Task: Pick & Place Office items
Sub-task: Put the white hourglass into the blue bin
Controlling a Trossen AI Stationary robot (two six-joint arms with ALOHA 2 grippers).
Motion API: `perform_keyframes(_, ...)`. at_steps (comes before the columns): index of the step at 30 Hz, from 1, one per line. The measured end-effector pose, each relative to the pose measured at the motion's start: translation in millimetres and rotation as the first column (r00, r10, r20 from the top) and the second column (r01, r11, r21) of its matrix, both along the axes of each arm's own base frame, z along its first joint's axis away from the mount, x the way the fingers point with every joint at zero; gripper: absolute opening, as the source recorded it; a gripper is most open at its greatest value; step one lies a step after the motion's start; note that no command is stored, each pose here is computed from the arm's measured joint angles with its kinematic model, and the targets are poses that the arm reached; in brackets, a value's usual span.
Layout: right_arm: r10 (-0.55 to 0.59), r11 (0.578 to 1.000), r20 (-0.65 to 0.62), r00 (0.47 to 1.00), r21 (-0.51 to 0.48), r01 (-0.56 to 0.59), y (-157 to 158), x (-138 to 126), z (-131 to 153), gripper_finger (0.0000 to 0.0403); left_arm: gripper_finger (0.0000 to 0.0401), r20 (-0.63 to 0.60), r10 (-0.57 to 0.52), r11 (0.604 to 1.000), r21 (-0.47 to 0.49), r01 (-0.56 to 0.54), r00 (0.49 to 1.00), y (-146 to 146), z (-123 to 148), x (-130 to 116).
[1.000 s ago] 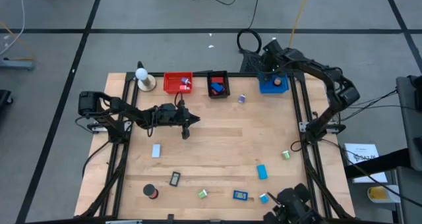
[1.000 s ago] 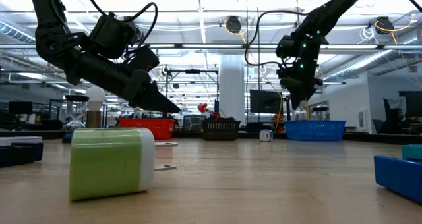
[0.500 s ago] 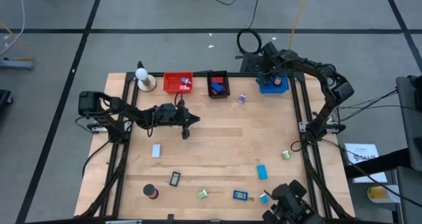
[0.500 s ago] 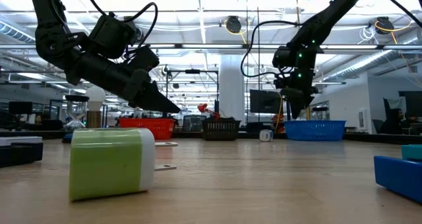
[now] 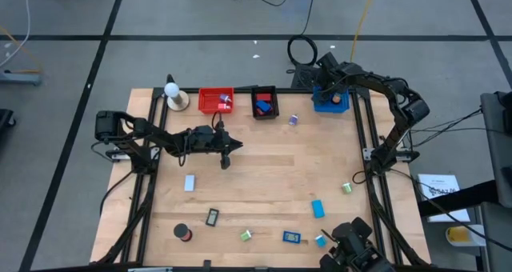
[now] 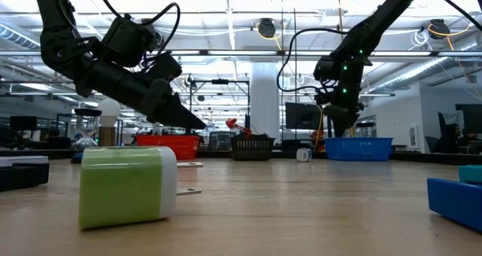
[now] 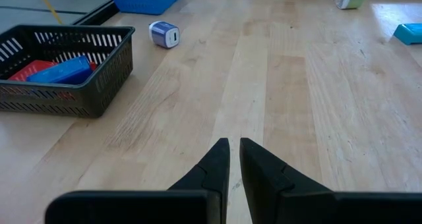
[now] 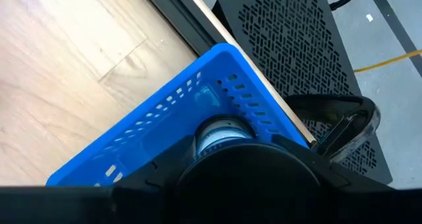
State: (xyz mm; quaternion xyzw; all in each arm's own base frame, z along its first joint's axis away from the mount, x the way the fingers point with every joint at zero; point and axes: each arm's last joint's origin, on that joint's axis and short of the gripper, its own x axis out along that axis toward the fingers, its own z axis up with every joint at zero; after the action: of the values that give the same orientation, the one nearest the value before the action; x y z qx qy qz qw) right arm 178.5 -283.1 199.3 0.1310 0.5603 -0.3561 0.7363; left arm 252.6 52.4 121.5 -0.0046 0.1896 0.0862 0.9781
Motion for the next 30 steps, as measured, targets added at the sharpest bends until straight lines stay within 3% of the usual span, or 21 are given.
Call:
perform_keyframes(9,0.007,1.000,-0.007,1.000,-0.001,-0.008,-0.1,-0.5,-0.2,0.0182,0.0044,0.000,0.000,1.000,0.000,0.000,1.000,-0.1,0.0,0.0)
perform_keyframes(15,0.006,1.000,-0.007,1.000,-0.002,-0.006,-0.1,-0.5,-0.2,0.0211,0.0044,0.000,0.000,1.000,0.000,0.000,1.000,0.0,0.0,0.0)
perform_keyframes(20,0.006,1.000,-0.007,1.000,-0.002,-0.006,-0.1,-0.4,-0.2,0.0208,0.0044,0.000,0.000,1.000,0.000,0.000,1.000,0.0,0.0,0.0)
perform_keyframes(25,-0.029,0.998,-0.064,0.998,-0.054,0.026,-2.1,-1.8,0.6,0.0206,0.0044,0.000,-0.001,1.000,0.001,0.001,1.000,-0.1,0.0,0.0)
perform_keyframes(30,-0.053,0.995,-0.087,0.995,-0.094,0.044,-4.1,-2.1,1.7,0.0230,0.0044,0.000,-0.001,1.000,0.001,0.001,1.000,-0.1,0.0,0.0)
